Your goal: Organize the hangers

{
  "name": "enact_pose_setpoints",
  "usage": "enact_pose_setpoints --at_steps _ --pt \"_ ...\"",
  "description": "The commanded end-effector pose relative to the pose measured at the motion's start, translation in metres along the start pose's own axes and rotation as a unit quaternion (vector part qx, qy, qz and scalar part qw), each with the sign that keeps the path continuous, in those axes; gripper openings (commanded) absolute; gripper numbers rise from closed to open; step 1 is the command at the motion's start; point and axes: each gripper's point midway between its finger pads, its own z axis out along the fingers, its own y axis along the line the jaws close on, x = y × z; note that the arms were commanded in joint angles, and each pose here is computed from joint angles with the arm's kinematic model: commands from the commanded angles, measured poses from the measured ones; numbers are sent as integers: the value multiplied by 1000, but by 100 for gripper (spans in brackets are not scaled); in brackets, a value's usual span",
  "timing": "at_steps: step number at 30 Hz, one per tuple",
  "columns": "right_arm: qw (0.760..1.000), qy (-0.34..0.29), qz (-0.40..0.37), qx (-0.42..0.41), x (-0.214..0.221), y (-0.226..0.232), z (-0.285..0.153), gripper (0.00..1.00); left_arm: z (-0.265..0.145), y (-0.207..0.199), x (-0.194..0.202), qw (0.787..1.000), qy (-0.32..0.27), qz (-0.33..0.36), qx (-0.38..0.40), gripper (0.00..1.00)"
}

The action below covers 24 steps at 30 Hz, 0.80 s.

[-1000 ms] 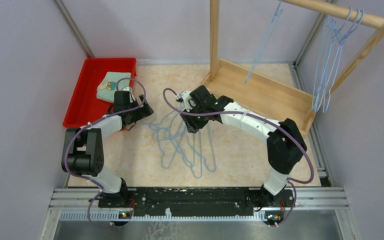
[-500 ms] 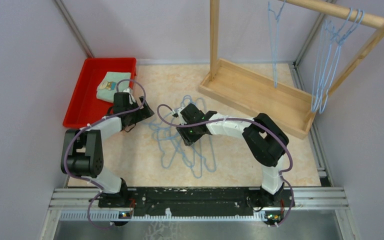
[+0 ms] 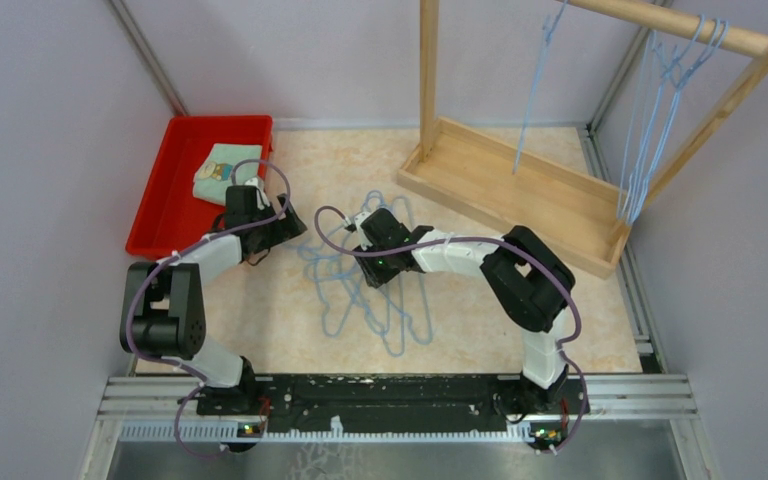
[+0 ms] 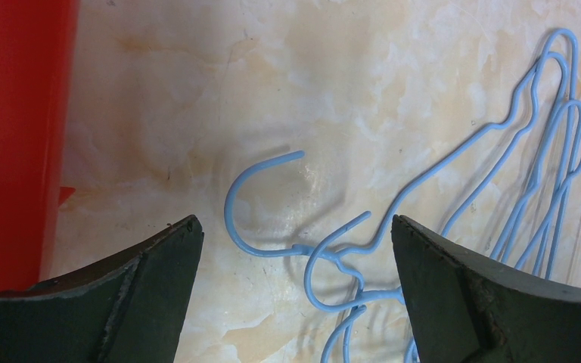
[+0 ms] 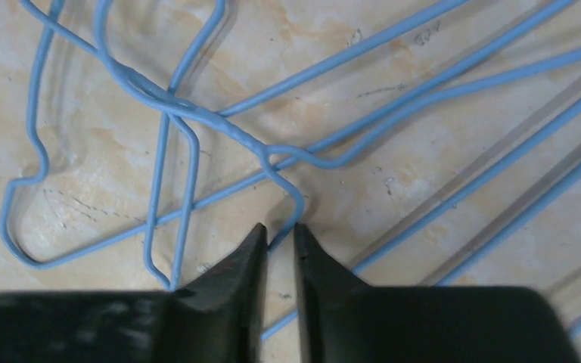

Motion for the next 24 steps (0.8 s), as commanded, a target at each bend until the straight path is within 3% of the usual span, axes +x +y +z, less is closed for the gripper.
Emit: enact_pose_setpoints --at_steps 1,7,15,24 --pt "998 70 6 7 52 -7 7 3 -2 28 11 999 12 -9 -46 100" --pt "998 45 -2 53 36 -20 -13 0 -2 26 9 999 12 -12 -43 100" --pt "990 -71 -27 123 -65 -34 -122 0 -9 18 -2 999 -12 -27 -28 100" --pt "983 -126 -34 131 -100 -40 -199 0 -12 14 -1 999 -20 -38 -17 100"
